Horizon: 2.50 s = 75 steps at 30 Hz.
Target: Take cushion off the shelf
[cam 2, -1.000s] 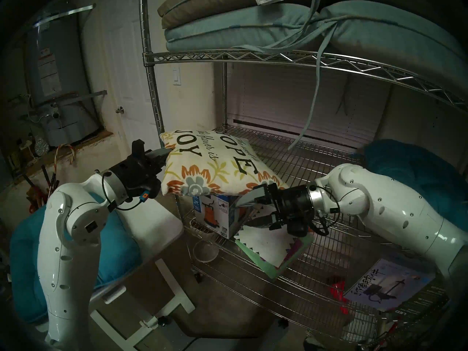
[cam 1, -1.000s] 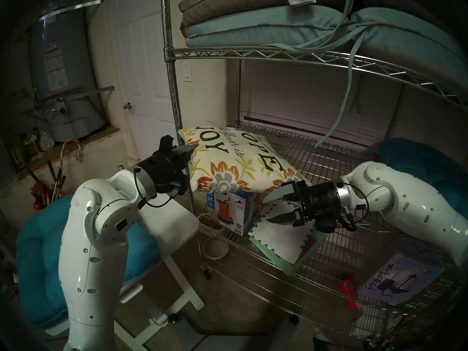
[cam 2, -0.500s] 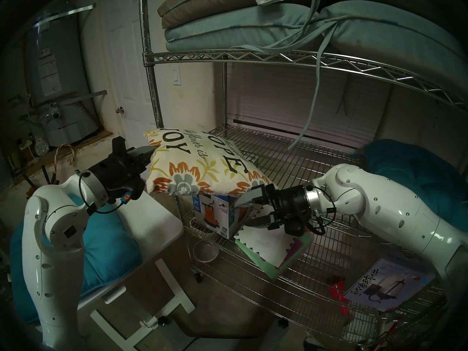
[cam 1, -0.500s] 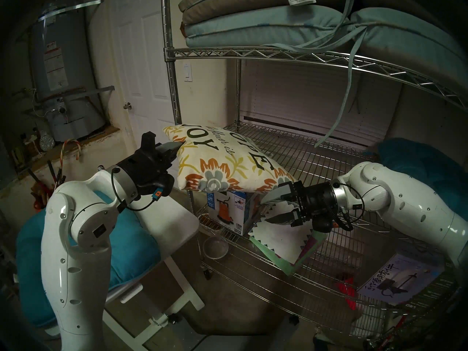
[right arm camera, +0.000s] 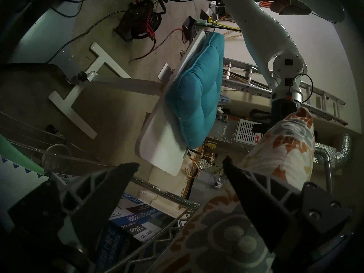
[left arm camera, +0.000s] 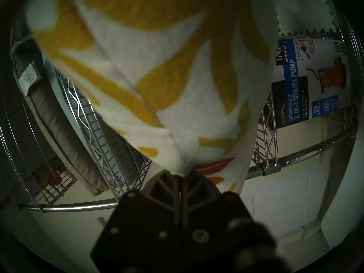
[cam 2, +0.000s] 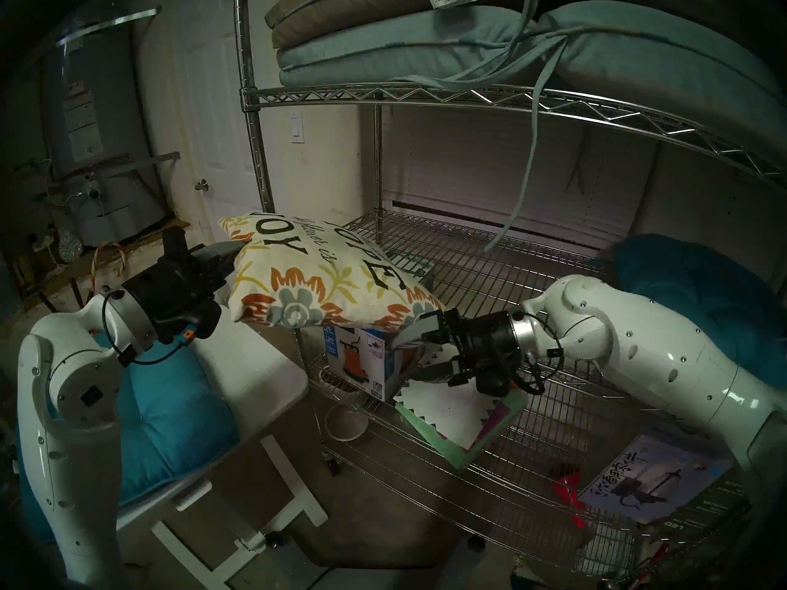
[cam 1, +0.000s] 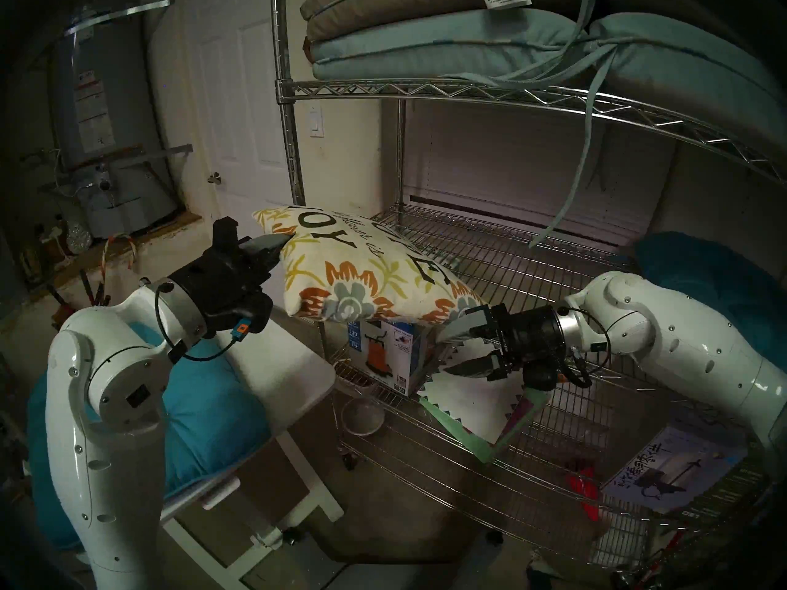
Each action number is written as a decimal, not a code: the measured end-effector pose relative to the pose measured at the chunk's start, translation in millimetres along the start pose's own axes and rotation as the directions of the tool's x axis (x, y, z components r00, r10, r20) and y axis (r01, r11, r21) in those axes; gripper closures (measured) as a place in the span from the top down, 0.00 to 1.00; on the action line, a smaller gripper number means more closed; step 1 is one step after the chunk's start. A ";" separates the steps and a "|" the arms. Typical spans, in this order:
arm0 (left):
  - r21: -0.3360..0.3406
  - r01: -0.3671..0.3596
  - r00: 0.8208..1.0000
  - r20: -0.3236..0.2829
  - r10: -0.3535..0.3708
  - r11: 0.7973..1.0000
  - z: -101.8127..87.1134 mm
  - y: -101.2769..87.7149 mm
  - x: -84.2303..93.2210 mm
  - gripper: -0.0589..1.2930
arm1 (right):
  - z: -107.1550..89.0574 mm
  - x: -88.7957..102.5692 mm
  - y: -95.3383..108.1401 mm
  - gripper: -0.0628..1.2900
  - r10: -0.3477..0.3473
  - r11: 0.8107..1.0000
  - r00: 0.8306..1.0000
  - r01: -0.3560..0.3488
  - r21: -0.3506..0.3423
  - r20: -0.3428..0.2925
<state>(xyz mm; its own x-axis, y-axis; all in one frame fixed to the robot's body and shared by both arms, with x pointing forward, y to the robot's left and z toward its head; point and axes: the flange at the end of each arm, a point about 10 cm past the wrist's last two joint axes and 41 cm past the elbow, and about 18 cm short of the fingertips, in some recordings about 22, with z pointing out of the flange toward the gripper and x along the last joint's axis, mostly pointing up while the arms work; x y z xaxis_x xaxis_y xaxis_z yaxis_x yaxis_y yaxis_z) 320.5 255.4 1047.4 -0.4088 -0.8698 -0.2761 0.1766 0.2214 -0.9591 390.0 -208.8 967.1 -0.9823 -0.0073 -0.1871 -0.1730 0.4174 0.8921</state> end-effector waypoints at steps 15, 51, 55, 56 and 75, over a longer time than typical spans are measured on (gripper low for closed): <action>0.008 -0.006 0.998 0.063 0.005 1.000 -24.3 -6.8 -30.0 0.03 | 0.6 -0.1 0.5 0.95 -0.001 1.000 1.000 0.001 -0.001 -0.002; 0.023 -0.003 0.991 0.132 0.000 1.000 -46.5 -21.0 -57.1 0.03 | 1.2 -0.2 0.9 0.96 -0.002 1.000 1.000 0.002 0.000 -0.004; 0.022 -0.004 0.990 0.144 0.000 1.000 -51.4 -22.7 -59.6 0.03 | 1.2 -0.2 1.0 0.96 -0.002 1.000 1.000 0.002 0.000 -0.004; 0.021 -0.003 0.989 0.147 0.000 1.000 -52.7 -22.7 -60.2 0.03 | 1.2 -0.2 1.0 0.96 -0.002 1.000 1.000 0.002 0.000 -0.004; -0.012 0.019 0.976 0.216 -0.016 1.000 -84.8 -13.5 -75.0 0.03 | 1.0 -0.2 0.9 0.96 -0.002 1.000 1.000 0.002 0.001 -0.005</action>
<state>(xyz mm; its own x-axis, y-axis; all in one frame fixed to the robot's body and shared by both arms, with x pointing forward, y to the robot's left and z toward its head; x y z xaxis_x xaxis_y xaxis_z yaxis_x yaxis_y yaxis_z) 272.8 355.0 1075.7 -0.2082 -0.9480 -0.2407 0.1582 0.2102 -0.9648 390.1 -207.5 967.5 -0.9823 -0.0126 -0.1868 -0.1748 0.4182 0.8914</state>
